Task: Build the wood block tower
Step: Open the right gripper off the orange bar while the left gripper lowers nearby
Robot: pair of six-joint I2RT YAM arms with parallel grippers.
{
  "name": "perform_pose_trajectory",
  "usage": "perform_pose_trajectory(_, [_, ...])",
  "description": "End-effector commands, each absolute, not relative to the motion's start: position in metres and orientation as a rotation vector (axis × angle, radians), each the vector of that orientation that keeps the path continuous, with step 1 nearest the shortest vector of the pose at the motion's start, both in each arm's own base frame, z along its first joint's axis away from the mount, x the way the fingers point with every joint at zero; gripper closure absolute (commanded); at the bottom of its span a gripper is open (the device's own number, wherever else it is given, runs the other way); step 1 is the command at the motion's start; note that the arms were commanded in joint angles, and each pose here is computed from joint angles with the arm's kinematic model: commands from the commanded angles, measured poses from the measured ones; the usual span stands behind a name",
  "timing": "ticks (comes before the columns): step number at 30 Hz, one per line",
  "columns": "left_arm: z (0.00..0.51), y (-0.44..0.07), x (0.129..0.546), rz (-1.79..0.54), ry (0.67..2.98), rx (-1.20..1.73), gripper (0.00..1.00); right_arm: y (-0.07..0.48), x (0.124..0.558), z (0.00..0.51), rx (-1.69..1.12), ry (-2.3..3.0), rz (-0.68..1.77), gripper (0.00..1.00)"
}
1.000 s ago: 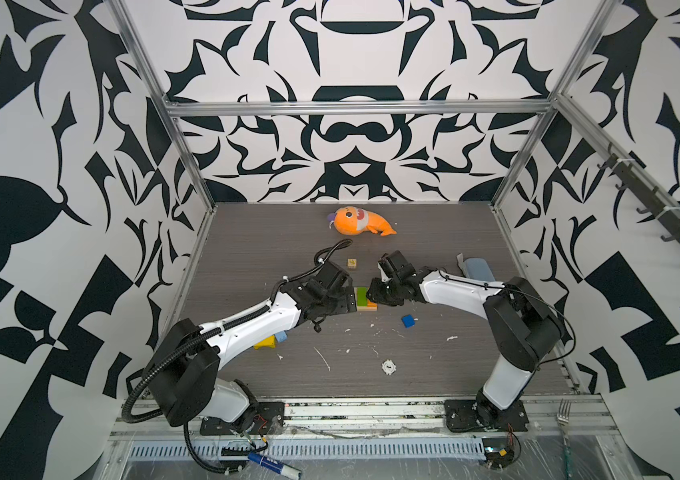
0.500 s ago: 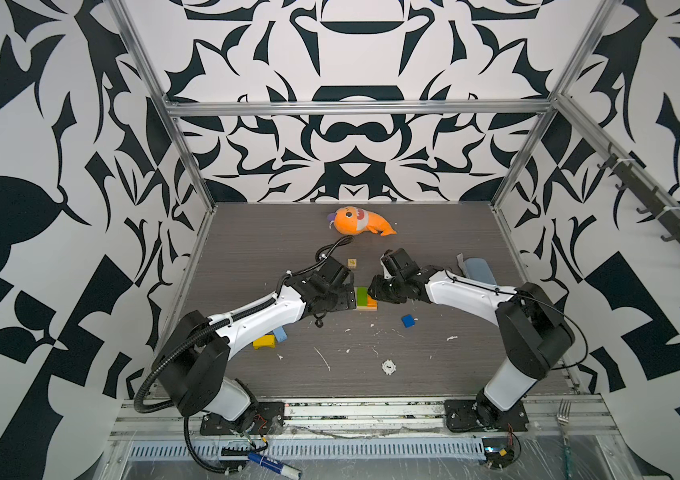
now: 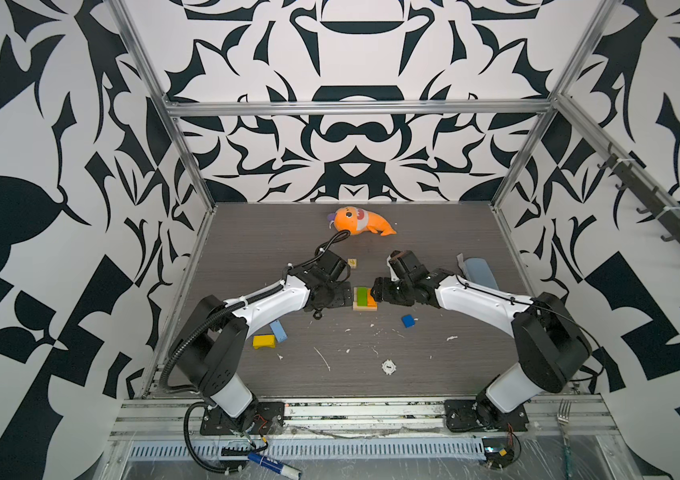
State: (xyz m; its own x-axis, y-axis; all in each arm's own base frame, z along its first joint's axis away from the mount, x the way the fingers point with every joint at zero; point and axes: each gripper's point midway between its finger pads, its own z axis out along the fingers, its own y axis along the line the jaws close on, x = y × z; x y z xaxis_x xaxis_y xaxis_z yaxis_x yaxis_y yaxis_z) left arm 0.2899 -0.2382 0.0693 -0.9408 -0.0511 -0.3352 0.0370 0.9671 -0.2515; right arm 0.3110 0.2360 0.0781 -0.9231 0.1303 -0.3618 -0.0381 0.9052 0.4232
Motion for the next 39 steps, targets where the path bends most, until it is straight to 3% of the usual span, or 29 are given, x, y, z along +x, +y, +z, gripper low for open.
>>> perform_pose_trajectory(1, [0.068,-0.246,0.294,-0.393,2.787,0.032,0.02,0.226,0.311,0.087,0.083,2.658,0.631,0.2])
perform_pose_trajectory(39, [0.036,-0.258,0.31,-0.406,2.866,-0.008,0.03,0.222,0.317,0.037,0.194,2.775,0.719,0.34])
